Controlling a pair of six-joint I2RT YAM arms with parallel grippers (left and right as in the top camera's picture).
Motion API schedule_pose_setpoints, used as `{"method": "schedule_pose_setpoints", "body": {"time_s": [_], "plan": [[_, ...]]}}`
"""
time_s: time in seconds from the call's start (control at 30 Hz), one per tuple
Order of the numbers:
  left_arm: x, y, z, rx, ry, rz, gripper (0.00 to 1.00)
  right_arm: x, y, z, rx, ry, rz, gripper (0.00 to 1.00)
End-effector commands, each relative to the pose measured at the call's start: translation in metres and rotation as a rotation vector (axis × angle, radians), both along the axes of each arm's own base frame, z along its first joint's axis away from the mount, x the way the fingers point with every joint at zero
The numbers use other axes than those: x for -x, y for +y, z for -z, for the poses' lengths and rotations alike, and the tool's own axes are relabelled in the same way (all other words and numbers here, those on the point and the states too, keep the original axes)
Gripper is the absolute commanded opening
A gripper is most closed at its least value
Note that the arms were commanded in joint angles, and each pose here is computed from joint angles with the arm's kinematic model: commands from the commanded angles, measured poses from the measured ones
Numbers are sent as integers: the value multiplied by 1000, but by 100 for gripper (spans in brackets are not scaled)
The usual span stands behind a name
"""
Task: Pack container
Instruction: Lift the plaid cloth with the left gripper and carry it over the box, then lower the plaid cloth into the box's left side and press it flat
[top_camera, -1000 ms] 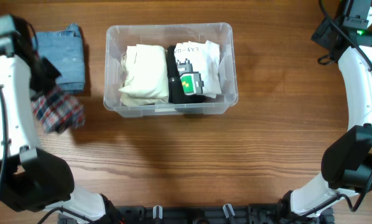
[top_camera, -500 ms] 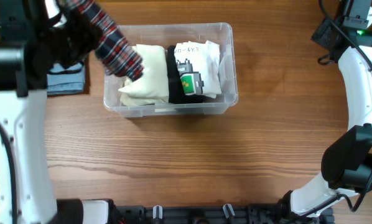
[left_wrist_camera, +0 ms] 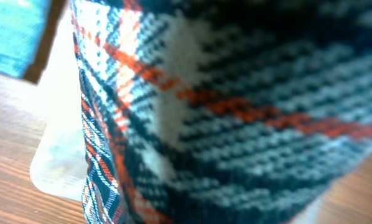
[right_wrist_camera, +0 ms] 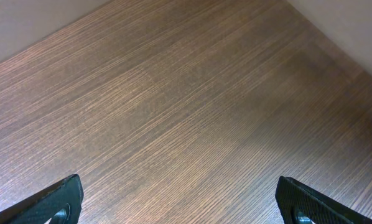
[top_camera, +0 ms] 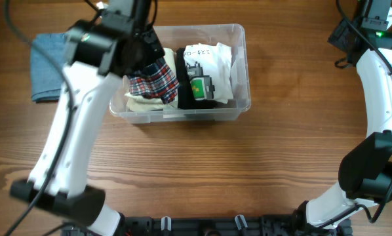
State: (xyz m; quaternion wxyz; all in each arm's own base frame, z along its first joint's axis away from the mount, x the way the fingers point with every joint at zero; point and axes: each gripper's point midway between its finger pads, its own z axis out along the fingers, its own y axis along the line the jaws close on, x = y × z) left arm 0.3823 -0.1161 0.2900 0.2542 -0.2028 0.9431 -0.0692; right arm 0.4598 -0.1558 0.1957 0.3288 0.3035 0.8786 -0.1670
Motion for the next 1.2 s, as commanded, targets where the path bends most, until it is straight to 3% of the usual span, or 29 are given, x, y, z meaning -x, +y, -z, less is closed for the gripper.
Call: {"method": "schedule_pose_setpoints", "body": {"time_s": [0.0, 0.33, 0.57, 0.87, 0.9, 0.93, 1.03, 1.07, 1.1, 1.17], "plan": [[-22, 14, 27, -115, 28, -87, 4, -1, 2, 9, -6, 18, -4, 100], [-52, 19, 97, -275, 146, -92, 4, -1, 2, 8, -6, 17, -4, 100], [-44, 23, 113, -330, 223, -60, 15, -1, 2, 9, -6, 17, -3, 100], [-32, 11, 116, -333, 260, -19, 17, -1, 2, 8, -6, 17, -4, 100], [-32, 10, 116, -333, 259, -15, 21, -1, 2, 9, -6, 18, -4, 100], [-32, 8, 116, -333, 259, -12, 37, -1, 2, 9, -6, 17, -3, 100], [-31, 7, 116, -333, 258, -9, 36, -1, 2, 9, -6, 17, -4, 100], [-31, 7, 116, -333, 258, -10, 44, -1, 2, 9, -6, 18, -4, 100], [-31, 7, 116, -333, 258, -10, 75, -1, 2, 9, -6, 17, -4, 99], [-31, 7, 116, -334, 258, -10, 99, -1, 2, 8, -6, 17, -3, 100]]}}
